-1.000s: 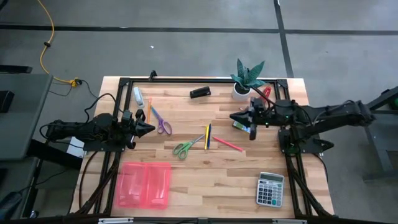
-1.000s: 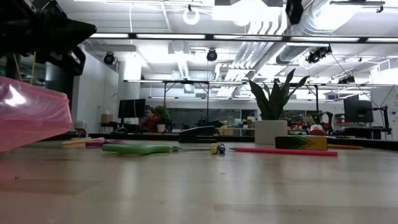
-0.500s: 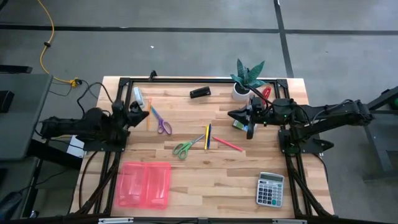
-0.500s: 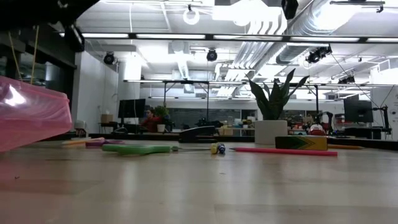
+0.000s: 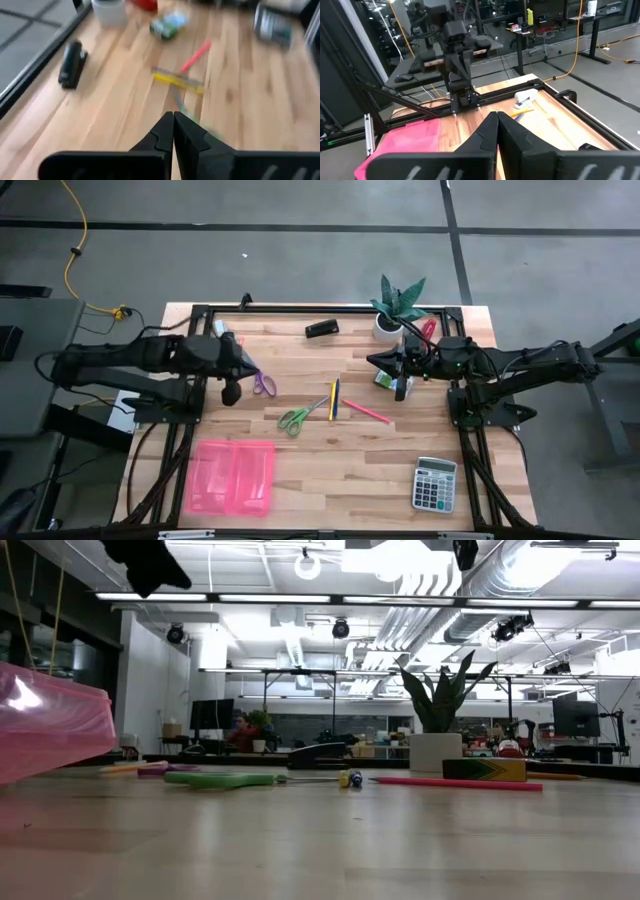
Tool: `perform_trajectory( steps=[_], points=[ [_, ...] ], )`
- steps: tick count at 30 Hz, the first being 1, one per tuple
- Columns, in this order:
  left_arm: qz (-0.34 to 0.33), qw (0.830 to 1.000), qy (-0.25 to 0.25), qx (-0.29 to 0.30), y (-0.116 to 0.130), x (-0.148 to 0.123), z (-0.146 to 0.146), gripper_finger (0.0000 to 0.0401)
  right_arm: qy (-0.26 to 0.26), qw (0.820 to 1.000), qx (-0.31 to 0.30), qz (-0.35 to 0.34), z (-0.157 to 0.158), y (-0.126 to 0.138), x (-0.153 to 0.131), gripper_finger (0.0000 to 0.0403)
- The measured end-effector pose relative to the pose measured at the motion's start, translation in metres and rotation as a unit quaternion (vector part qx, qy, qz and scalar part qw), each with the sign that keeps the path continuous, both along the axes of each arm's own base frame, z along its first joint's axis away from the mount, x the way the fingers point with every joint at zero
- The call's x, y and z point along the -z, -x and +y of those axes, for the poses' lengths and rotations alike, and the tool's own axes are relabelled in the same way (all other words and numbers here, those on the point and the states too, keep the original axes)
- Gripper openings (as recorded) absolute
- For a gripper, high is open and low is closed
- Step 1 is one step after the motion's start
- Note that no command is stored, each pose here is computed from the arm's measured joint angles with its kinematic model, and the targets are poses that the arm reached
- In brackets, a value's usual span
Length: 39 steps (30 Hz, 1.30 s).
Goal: Pack school essentials
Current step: Put the purple scissors into the supply box
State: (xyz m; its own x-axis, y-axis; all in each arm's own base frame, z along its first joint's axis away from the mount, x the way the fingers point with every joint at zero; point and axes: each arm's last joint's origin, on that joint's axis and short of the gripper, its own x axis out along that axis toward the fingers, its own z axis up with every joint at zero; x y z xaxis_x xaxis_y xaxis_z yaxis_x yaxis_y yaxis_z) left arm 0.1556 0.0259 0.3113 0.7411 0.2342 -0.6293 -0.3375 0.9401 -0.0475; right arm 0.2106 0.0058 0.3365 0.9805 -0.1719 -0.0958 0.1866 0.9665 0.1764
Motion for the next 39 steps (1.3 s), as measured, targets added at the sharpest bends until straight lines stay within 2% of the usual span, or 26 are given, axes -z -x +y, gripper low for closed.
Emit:
perform_trajectory(
  steps=[5,12,16,20,24,26,31,39],
  points=[
    [0.088,0.995,-0.014,0.035,-0.022,0.008,0.007,0.0020,0.000,1.000,-0.001,0.000,0.000,0.000,0.000,0.0000],
    [0.202,0.976,0.009,0.084,-0.065,0.045,0.015,0.0111,0.000,1.000,-0.002,0.000,0.000,0.000,0.000,0.0000],
    [0.280,0.955,0.011,0.096,-0.086,0.077,0.019,0.0167,-0.001,1.000,-0.002,0.000,0.000,0.000,0.000,0.0000],
    [0.353,0.920,-0.015,0.168,-0.100,0.108,0.022,0.0199,-0.001,1.000,-0.002,0.000,0.000,0.000,0.000,0.0000],
    [0.407,0.888,-0.043,0.210,-0.108,0.131,0.025,0.0206,-0.001,1.000,-0.002,0.000,0.000,0.000,0.000,0.0000],
    [0.423,0.878,-0.049,0.218,-0.111,0.140,0.027,0.0205,-0.001,1.000,-0.001,0.000,0.000,0.000,0.000,0.0000],
    [0.437,0.870,-0.019,0.227,-0.115,0.156,0.030,0.0195,-0.001,1.000,-0.001,0.000,0.000,0.000,0.000,0.0000],
    [0.453,0.864,-0.003,0.219,-0.118,0.174,0.039,0.0177,-0.004,1.000,-0.001,0.001,0.000,0.000,0.000,0.0000]
  ],
)
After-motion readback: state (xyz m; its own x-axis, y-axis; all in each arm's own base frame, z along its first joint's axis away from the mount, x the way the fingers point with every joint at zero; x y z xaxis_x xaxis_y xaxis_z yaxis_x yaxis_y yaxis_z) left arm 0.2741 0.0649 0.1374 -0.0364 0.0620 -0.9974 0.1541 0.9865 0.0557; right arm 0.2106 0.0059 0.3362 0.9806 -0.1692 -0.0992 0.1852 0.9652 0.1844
